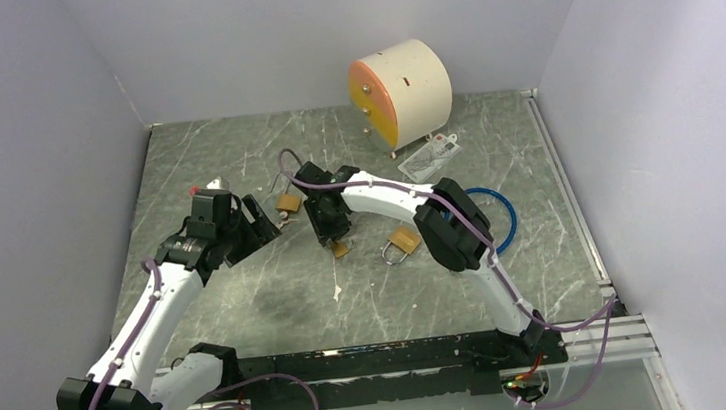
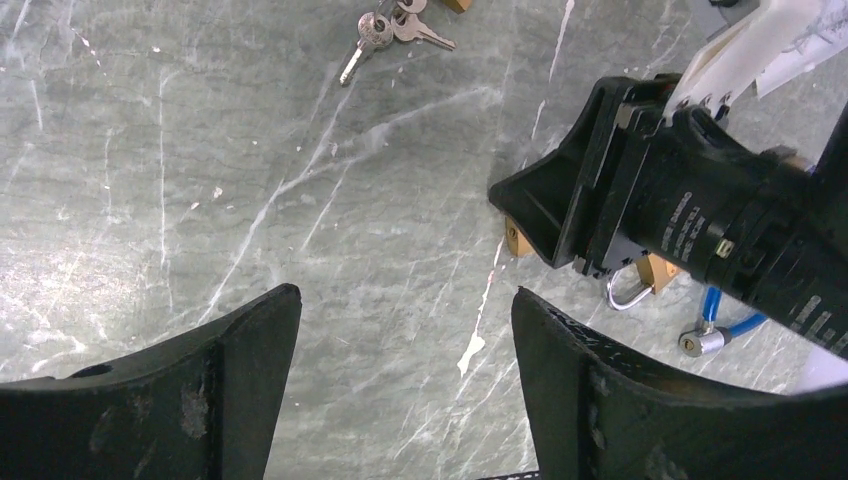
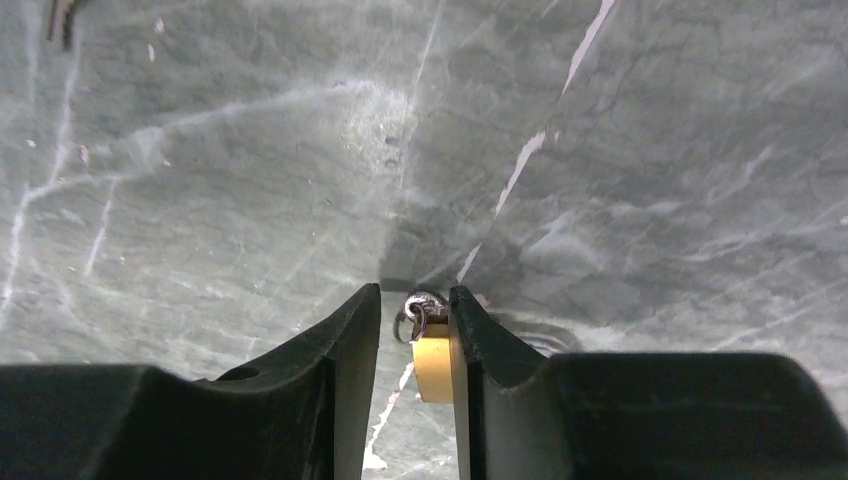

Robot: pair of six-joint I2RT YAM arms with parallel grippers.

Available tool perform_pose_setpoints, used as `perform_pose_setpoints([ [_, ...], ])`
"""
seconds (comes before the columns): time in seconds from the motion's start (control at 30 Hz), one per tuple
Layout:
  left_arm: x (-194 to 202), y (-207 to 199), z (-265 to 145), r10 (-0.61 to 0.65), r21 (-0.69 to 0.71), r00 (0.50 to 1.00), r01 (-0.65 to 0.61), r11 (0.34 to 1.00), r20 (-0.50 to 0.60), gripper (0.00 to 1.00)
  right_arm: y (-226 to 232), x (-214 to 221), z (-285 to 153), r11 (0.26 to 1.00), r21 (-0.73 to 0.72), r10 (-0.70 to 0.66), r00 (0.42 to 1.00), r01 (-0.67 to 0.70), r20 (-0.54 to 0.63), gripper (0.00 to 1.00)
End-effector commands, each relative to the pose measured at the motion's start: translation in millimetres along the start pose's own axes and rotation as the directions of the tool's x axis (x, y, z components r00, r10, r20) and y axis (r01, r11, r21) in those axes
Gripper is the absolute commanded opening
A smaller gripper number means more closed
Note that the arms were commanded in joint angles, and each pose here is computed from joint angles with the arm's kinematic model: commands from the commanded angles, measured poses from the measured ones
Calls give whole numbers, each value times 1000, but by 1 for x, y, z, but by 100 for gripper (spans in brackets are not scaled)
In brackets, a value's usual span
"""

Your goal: Unlock with the key

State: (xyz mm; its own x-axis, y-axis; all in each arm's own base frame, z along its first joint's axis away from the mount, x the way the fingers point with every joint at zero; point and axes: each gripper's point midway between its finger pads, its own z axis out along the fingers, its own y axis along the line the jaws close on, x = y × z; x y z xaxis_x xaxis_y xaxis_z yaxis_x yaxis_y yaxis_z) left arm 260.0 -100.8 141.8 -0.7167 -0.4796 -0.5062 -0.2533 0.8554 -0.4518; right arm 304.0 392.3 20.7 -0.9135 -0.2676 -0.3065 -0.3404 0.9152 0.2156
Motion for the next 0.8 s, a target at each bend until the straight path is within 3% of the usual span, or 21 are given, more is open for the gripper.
perform_pose_setpoints([
  [0.0,-3,2,-3,-19,-10,1000,19,1000,22,81,-15,14,-5,991,124,-51,998,55,-31,35],
  [0.2,1,4,3,-27,-13,1000,28,1000,8,81,-18,25,0,986,148,-64,996,72,-58,30],
  [0.33,2,3,5,-27,-10,1000,27,1000,0,80,-18,22,3,983,160,-77,995,86,-58,7],
  [0.43,2,4,4,-28,-14,1000,28,1000,1,80,-16,19,0,983,154,-91,995,97,-45,0],
  [0.63,3,6,2,-40,-16,999,40,999,6,80,19,5,-16,983,-30,-180,982,182,51,0],
  [0.77,6,8,2,-49,-21,999,49,999,6,80,26,17,-17,971,-61,-229,973,229,7,0],
])
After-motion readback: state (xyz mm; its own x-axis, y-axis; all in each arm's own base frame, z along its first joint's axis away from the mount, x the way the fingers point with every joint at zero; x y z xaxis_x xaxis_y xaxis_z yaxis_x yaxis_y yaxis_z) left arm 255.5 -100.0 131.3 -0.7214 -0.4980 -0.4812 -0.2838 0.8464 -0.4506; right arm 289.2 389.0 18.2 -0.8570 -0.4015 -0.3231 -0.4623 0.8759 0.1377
